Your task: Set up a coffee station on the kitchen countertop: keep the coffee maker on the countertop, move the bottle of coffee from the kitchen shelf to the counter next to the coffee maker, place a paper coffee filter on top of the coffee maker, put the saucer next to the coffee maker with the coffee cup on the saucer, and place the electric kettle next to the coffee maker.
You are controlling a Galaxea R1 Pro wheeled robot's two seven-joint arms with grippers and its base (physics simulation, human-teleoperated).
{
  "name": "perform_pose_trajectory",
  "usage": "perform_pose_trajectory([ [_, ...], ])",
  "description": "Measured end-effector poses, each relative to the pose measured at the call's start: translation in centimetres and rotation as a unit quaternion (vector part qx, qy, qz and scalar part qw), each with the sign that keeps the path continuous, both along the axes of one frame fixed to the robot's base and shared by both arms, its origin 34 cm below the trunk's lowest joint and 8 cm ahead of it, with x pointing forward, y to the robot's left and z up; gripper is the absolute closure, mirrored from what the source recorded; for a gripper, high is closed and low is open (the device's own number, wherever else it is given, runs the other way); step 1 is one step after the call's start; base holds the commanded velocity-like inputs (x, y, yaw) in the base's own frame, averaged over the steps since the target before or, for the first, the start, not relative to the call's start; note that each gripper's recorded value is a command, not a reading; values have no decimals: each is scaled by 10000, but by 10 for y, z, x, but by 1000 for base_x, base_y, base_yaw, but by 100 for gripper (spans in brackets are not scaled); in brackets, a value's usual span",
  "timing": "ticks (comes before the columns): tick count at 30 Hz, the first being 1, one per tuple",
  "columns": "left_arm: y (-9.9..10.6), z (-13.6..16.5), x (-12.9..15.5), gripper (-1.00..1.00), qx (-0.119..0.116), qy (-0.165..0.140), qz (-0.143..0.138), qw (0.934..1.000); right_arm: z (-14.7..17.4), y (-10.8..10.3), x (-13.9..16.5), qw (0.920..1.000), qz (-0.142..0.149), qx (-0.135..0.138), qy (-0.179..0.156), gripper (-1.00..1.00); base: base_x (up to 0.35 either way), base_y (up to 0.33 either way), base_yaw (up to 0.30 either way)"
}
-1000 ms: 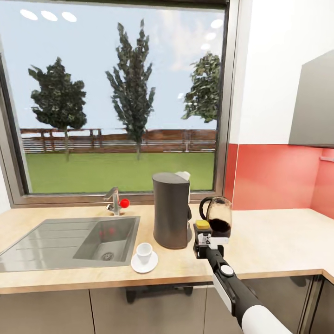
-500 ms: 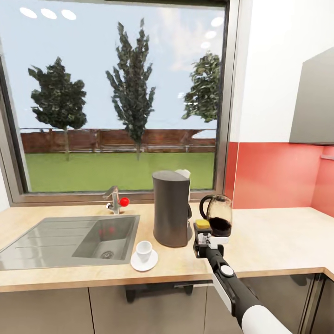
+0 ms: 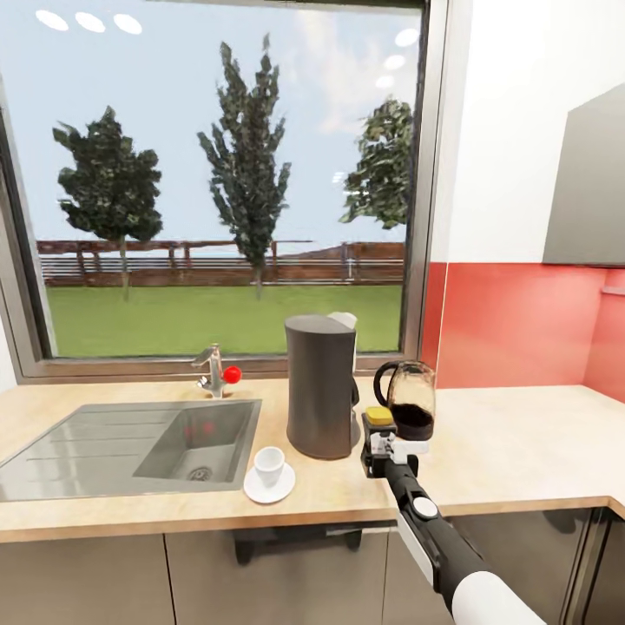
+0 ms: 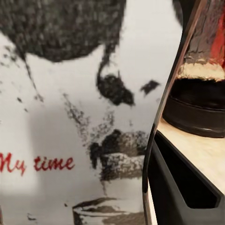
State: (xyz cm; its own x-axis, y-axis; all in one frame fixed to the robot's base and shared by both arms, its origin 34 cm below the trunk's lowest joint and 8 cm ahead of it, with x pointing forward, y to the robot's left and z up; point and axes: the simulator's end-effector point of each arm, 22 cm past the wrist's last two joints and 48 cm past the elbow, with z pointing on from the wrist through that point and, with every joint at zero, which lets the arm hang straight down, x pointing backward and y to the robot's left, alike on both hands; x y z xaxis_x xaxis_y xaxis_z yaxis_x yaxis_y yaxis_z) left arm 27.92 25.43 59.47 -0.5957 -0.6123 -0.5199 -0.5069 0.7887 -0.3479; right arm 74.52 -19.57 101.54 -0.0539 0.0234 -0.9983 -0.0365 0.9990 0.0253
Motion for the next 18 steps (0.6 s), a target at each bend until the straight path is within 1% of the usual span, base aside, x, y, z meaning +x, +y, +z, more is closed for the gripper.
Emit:
perform_pose_trajectory([
  [4, 3, -4, 1, -100, -95, -62, 114, 9999, -4, 0, 1, 10000, -1, 3, -19, 100, 0, 0, 0],
  [14, 3, -16, 3, -100, -103, -72, 111, 9999, -16, 0, 2, 10000, 8, -2, -41, 100, 0, 0, 0],
  [18, 2, -17, 2, -100, -109, -66, 114, 9999, -16, 0, 2, 10000, 16, -12, -43, 100, 0, 0, 0],
])
